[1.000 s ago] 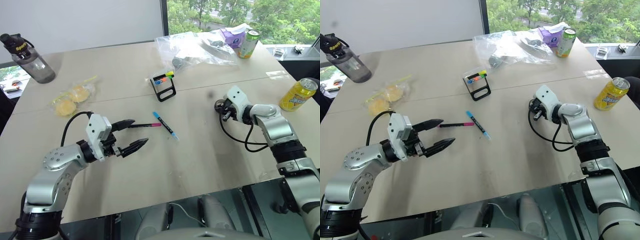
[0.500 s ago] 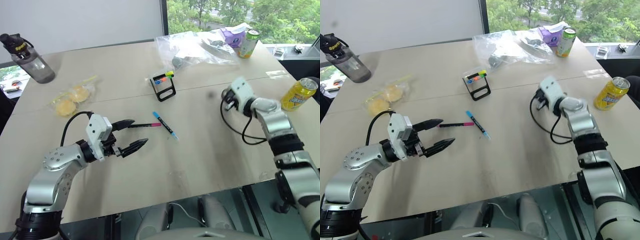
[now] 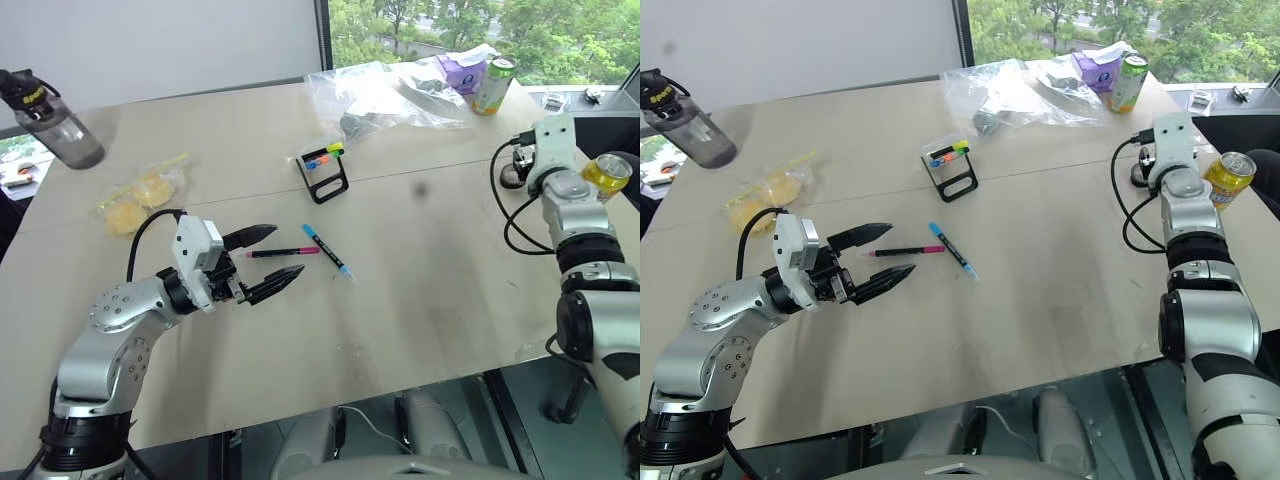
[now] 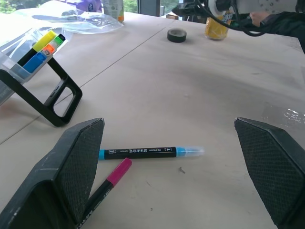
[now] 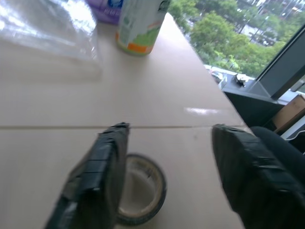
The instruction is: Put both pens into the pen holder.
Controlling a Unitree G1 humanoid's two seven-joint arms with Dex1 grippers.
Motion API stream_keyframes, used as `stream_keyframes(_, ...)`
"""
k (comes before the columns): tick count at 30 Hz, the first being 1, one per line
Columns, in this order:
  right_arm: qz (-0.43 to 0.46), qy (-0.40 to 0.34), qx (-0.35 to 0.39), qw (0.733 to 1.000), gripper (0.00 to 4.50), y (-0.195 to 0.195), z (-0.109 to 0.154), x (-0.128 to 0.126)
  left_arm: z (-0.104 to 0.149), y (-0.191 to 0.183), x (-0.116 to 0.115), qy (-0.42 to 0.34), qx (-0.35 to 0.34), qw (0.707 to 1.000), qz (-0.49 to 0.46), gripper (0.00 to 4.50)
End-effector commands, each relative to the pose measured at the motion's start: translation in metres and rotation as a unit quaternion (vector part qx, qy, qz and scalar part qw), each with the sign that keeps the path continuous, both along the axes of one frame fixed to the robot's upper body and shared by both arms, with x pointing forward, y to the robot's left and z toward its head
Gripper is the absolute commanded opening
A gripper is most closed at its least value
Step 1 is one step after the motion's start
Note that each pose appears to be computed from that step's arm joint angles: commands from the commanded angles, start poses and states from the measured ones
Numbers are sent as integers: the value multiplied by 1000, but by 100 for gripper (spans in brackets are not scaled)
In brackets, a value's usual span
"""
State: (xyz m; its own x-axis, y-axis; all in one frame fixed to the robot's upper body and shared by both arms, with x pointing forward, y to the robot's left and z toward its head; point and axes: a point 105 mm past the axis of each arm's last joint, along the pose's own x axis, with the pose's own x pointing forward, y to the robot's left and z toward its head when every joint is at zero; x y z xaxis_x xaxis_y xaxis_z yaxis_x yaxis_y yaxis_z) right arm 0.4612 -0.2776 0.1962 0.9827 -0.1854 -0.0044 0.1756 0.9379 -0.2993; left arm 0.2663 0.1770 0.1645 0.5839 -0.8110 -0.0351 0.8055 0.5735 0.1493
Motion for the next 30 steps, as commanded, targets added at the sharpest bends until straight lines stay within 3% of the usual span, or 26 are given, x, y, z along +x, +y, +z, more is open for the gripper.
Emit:
stream_keyframes(1, -8, -57, 4, 998, 368, -7, 28, -2, 9, 0, -2, -20, -1, 1000, -6, 450)
stream_keyframes(4, 40, -81, 22, 996, 368, 7, 36, -1, 7, 1, -3, -17, 0, 1000, -4, 450)
stream_keyframes(8, 208, -92, 41, 973, 368, 58, 36, -8, 2, 3, -4, -11, 4, 1000, 4, 450)
stream_keyframes(12, 414, -81, 38, 906, 368, 118, 24, -51, -7, 12, 0, -1, 21, 999, 39, 450)
stream_keyframes(15, 500, -32, 54, 864, 368, 139, 7, -84, -14, 20, 6, 7, 30, 996, 79, 450)
stream_keyframes(21, 575, 108, 42, 810, 368, 158, -37, -128, -23, 24, 2, 23, 38, 995, 89, 450)
stream_keyframes(30, 604, 147, 27, 783, 368, 203, -45, -132, -29, 46, -20, 42, 53, 993, 100, 450)
